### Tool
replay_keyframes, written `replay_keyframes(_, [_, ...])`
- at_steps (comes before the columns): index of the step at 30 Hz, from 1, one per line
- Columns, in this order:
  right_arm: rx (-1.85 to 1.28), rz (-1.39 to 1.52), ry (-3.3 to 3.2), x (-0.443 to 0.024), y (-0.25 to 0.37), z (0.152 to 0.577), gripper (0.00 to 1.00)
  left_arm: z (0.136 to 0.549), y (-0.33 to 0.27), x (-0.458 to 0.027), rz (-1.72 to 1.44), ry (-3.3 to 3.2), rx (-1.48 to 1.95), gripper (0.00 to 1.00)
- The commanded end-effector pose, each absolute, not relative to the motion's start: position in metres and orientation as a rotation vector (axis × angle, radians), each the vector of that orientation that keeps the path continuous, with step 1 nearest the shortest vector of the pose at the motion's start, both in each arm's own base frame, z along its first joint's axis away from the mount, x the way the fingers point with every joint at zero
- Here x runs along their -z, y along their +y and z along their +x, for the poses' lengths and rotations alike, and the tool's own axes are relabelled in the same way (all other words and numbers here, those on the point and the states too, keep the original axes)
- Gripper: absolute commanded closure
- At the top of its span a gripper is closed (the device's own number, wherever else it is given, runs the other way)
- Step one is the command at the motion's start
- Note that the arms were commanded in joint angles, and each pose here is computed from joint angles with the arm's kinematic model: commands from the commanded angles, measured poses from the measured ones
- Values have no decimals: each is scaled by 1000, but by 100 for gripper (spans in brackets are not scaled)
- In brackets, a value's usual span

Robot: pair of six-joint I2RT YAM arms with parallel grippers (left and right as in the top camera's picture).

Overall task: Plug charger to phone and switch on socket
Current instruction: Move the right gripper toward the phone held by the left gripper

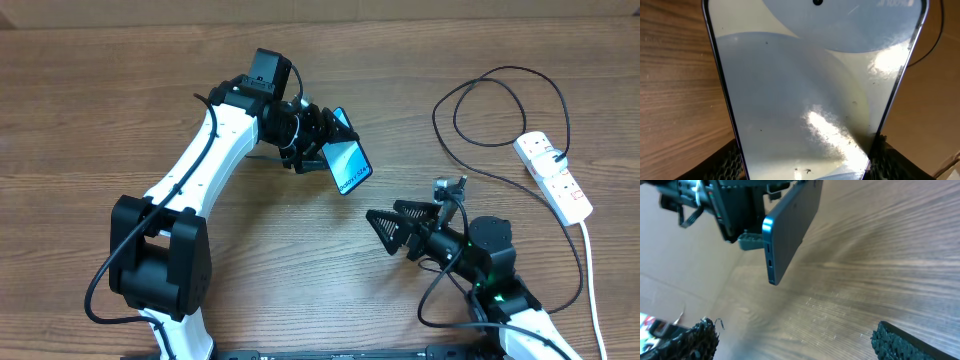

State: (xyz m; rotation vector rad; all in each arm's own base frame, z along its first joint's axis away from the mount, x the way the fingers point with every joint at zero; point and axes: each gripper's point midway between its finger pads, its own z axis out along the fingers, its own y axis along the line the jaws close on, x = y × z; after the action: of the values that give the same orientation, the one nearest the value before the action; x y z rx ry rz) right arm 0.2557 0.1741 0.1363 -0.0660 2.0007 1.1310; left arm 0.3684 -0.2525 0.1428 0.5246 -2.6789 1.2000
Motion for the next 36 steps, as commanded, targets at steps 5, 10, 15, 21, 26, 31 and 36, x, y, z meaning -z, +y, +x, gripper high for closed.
replay_keyframes(5, [-1101, -72, 1893, -151, 186, 279, 0, 385, -257, -154, 611, -2663, -1258, 53])
replay_keyframes(10, [-1052, -46, 1825, -154, 190, 293, 0, 387, -257, -155, 629, -2658, -1262, 53])
replay_keyframes(15, [-1043, -41, 1753, -161, 194, 302, 0, 386, -260, -155, 625, -2656, -1262, 53])
replay_keyframes(21, [-1047, 35, 1735, -166, 193, 317, 0, 383, -267, -156, 636, -2641, -1259, 53])
replay_keyframes(26, [-1059, 23, 1717, -177, 200, 329, 2, 381, -276, -161, 610, -2612, -1299, 53])
replay_keyframes(31, [-1089, -10, 1722, -183, 211, 339, 7, 376, -284, -163, 589, -2602, -1302, 53])
replay_keyframes(36, [-1086, -7, 1741, -182, 215, 347, 13, 372, -290, -164, 565, -2586, -1309, 54])
